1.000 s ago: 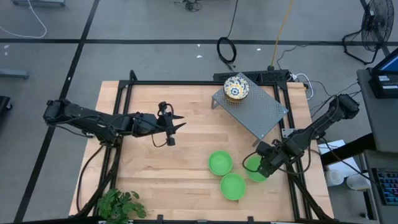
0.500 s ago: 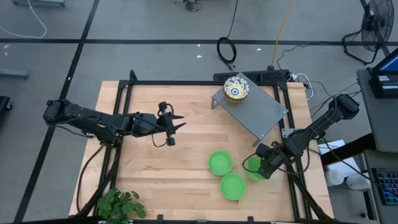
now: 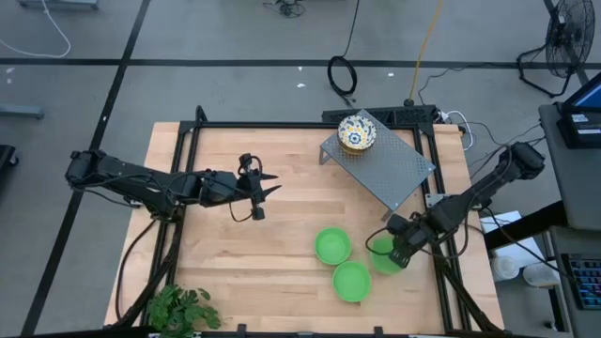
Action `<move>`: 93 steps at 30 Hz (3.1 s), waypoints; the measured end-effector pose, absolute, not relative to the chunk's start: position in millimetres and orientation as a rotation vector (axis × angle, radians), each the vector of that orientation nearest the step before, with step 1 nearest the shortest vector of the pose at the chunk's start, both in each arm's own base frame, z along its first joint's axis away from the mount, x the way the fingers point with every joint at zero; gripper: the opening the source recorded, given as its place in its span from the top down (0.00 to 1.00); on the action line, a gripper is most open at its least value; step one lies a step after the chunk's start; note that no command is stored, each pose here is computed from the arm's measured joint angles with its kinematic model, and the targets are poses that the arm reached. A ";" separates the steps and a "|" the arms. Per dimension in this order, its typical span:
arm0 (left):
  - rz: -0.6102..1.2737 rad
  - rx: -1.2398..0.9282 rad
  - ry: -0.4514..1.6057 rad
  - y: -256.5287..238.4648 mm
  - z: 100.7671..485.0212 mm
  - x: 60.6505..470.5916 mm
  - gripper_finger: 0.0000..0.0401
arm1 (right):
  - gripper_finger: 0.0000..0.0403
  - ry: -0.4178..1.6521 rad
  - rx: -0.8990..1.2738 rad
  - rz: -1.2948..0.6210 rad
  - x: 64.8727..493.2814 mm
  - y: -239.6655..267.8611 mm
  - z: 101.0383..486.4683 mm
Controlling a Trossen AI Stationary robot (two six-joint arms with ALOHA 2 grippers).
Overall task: Pick & Place Mini bowls
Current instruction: Put the right green bowl on the shelf
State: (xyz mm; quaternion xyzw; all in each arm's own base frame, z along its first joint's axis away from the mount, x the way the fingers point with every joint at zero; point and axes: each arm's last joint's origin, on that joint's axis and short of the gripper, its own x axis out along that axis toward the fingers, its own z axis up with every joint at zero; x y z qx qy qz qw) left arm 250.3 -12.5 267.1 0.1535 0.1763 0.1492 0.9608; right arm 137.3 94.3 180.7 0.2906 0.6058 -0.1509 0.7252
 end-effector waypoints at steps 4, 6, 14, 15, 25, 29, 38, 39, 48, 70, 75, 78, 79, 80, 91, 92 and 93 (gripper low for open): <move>0.302 0.311 0.358 -12.5 267.0 250.4 0.71 | 0.75 1.322 0.680 -0.322 137.6 89.4 185.2; 0.302 0.311 0.358 -12.5 267.0 250.4 0.71 | 0.75 1.314 0.677 -0.310 137.7 87.9 186.6; 0.302 0.310 0.359 -12.5 266.9 250.3 0.71 | 0.75 1.315 0.655 -0.300 138.6 87.3 186.0; 0.302 0.310 0.359 -12.5 266.9 250.3 0.71 | 0.75 1.317 0.653 -0.301 138.8 87.4 185.6; 0.303 0.308 0.358 -12.5 266.9 250.3 0.71 | 0.75 1.307 0.657 -0.279 137.4 86.6 188.6; 0.303 0.308 0.358 -12.5 267.0 250.3 0.71 | 0.75 1.298 0.662 -0.269 137.1 86.4 191.9; 0.303 0.309 0.359 -12.5 266.8 250.3 0.71 | 0.75 1.305 0.637 -0.274 132.5 83.2 193.9; 0.303 0.308 0.359 -12.5 266.9 250.3 0.71 | 0.75 1.305 0.634 -0.279 132.3 83.0 193.7; 0.302 0.309 0.360 -12.5 266.7 250.3 0.71 | 0.75 1.289 0.604 -0.317 136.9 84.5 189.1; 0.277 0.302 0.362 -13.3 266.2 250.4 0.71 | 0.75 1.401 0.614 -0.336 146.2 93.3 172.7; 0.277 0.302 0.362 -13.3 266.3 250.3 0.71 | 0.75 1.405 0.609 -0.341 145.7 92.9 172.5; 0.276 0.302 0.362 -13.3 266.3 250.4 0.71 | 0.75 1.412 0.604 -0.348 144.9 92.4 172.3; 0.276 0.302 0.362 -13.3 266.2 250.4 0.71 | 0.75 1.412 0.604 -0.349 144.9 92.3 172.3; 0.276 0.302 0.362 -13.3 266.2 250.4 0.71 | 0.75 1.413 0.603 -0.349 144.8 92.3 172.3; 0.276 0.302 0.361 -13.3 266.3 250.3 0.71 | 0.90 1.417 0.586 -0.338 144.5 92.1 172.2; 0.276 0.302 0.361 -13.3 266.3 250.3 0.71 | 0.92 1.417 0.580 -0.333 144.5 92.1 172.2; 0.276 0.303 0.362 -13.3 266.3 250.4 0.71 | 0.94 1.418 0.574 -0.327 144.5 92.1 172.2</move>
